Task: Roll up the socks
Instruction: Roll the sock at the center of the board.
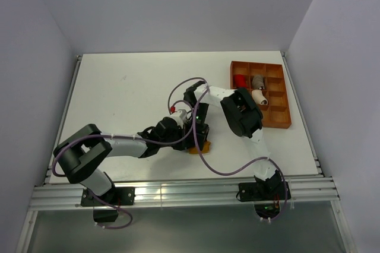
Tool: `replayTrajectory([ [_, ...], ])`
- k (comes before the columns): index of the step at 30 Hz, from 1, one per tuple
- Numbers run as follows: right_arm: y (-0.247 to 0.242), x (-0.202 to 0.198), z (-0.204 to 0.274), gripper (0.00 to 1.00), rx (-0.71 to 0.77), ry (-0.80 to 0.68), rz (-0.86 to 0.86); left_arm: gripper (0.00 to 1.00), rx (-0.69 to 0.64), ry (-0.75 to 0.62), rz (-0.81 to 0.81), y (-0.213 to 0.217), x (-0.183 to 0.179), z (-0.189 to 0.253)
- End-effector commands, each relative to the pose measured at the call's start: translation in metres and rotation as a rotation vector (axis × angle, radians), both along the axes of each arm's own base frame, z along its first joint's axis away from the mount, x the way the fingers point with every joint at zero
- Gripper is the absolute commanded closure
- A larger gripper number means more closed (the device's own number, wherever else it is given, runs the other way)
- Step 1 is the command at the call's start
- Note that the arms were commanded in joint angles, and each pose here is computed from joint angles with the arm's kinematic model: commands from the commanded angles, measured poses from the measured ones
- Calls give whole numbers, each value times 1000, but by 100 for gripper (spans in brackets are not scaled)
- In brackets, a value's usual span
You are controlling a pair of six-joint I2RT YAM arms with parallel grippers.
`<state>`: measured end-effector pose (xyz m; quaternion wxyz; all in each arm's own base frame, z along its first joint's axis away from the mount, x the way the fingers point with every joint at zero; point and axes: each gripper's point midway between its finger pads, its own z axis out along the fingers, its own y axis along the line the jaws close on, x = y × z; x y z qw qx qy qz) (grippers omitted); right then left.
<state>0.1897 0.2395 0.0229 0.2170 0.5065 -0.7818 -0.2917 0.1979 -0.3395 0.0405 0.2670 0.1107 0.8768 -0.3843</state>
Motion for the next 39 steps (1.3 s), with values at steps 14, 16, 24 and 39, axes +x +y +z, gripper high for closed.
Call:
replayTrajectory([
  [14, -1, 83, 9, 39, 201, -422, -158, 100, 221, 203, 51, 16, -17, -44],
  [16, -5, 87, 17, 37, 221, -429, -183, 100, 234, 220, 57, 17, -18, -46],
  [24, -16, 93, 35, 36, 267, -450, -257, 100, 235, 257, 91, 25, -16, -51],
  [39, -67, 101, 75, 36, 411, -699, -366, 100, 268, 405, 74, 45, -13, -60],
])
